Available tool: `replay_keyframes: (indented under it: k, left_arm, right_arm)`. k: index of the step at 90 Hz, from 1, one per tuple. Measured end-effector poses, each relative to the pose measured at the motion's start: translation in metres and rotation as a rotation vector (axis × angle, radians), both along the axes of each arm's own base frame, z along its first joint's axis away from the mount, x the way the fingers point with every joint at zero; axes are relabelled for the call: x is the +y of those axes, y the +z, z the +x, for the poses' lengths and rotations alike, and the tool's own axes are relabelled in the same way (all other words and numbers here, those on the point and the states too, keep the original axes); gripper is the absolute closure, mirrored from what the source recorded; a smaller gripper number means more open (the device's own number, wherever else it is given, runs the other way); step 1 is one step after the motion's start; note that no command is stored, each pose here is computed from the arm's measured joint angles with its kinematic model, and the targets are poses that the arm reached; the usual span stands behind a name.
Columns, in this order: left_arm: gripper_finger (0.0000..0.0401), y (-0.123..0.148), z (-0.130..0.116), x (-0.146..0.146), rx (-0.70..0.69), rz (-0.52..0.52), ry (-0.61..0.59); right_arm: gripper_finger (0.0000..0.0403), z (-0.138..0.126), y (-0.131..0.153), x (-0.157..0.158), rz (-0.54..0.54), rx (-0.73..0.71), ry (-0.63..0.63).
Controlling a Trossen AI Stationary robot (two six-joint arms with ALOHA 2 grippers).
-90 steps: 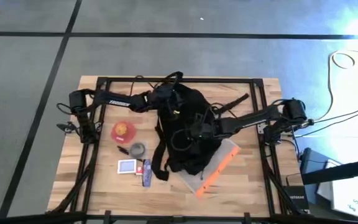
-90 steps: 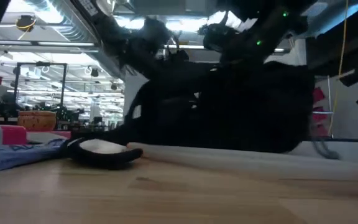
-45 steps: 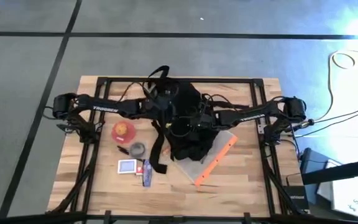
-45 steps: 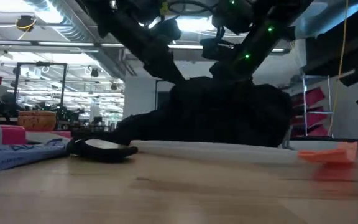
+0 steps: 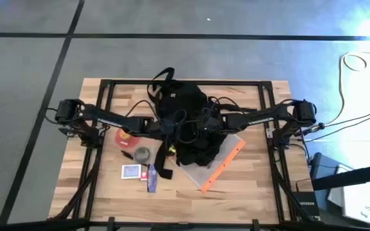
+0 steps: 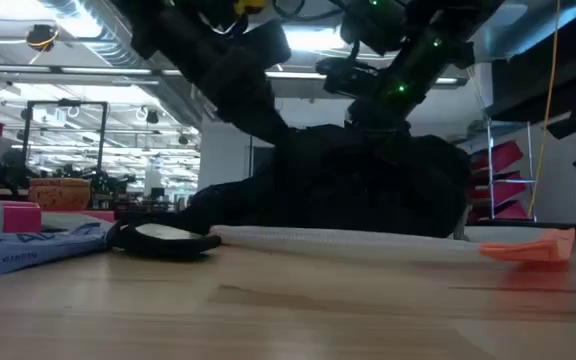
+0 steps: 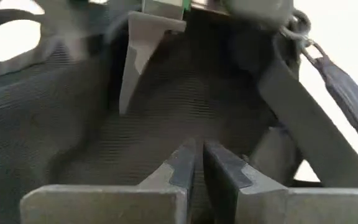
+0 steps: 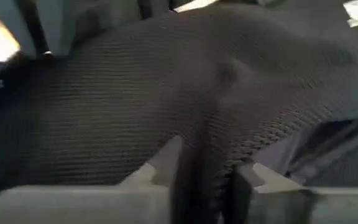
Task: Unpack backpack
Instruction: Remove the pink charger cable from the black backpack
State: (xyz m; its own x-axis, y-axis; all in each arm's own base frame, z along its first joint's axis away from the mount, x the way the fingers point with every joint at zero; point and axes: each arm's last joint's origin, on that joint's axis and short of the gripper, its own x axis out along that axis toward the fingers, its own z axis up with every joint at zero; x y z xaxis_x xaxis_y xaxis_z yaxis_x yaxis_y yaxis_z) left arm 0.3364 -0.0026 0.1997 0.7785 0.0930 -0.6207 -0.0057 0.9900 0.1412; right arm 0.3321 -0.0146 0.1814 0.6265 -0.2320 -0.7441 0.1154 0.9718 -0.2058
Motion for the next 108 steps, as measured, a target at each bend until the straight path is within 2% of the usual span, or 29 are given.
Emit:
replay_keyframes:
  k: [11, 24, 31, 39, 51, 56, 73, 88, 97, 108]
  left_arm:
    - [0.0384, -0.013, 0.005, -0.004, 0.031, 0.016, -0.128]
    - [0.0384, -0.030, 0.009, -0.004, 0.081, 0.001, -0.146]
    - [0.0384, -0.036, 0.010, -0.004, 0.101, -0.003, -0.141]
    - [0.0384, -0.039, 0.012, -0.003, 0.103, -0.013, -0.122]
    - [0.0384, -0.038, 0.012, -0.004, 0.093, -0.011, -0.121]
    - [0.0384, -0.038, 0.012, -0.003, 0.089, -0.008, -0.119]
    - [0.0384, -0.036, 0.014, 0.003, 0.071, 0.009, -0.117]
    - [0.0384, -0.037, 0.013, 0.005, 0.076, 0.010, -0.112]
    - [0.0384, -0.036, 0.014, 0.005, 0.074, 0.016, -0.116]
    - [0.0384, -0.036, 0.014, 0.005, 0.073, 0.017, -0.118]
  right_arm:
    - [0.0238, 0.001, 0.002, 0.001, -0.012, -0.013, 0.040]
    - [0.0136, -0.004, 0.018, 0.001, -0.043, -0.032, 0.092]
    - [0.0097, -0.006, 0.035, 0.003, -0.020, -0.073, 0.138]
    - [0.0070, -0.012, 0.052, 0.008, 0.008, -0.096, 0.189]
    - [0.0058, -0.030, 0.067, 0.017, 0.006, 0.005, 0.211]
    - [0.0058, -0.037, 0.071, 0.018, -0.009, 0.050, 0.188]
    - [0.0057, -0.061, 0.086, 0.025, 0.041, 0.116, 0.135]
    - [0.0057, -0.083, 0.078, 0.029, 0.049, 0.321, 0.131]
    - [0.0057, -0.090, 0.067, 0.036, 0.004, 0.430, 0.205]
    - [0.0069, -0.091, 0.058, 0.045, -0.080, 0.443, 0.276]
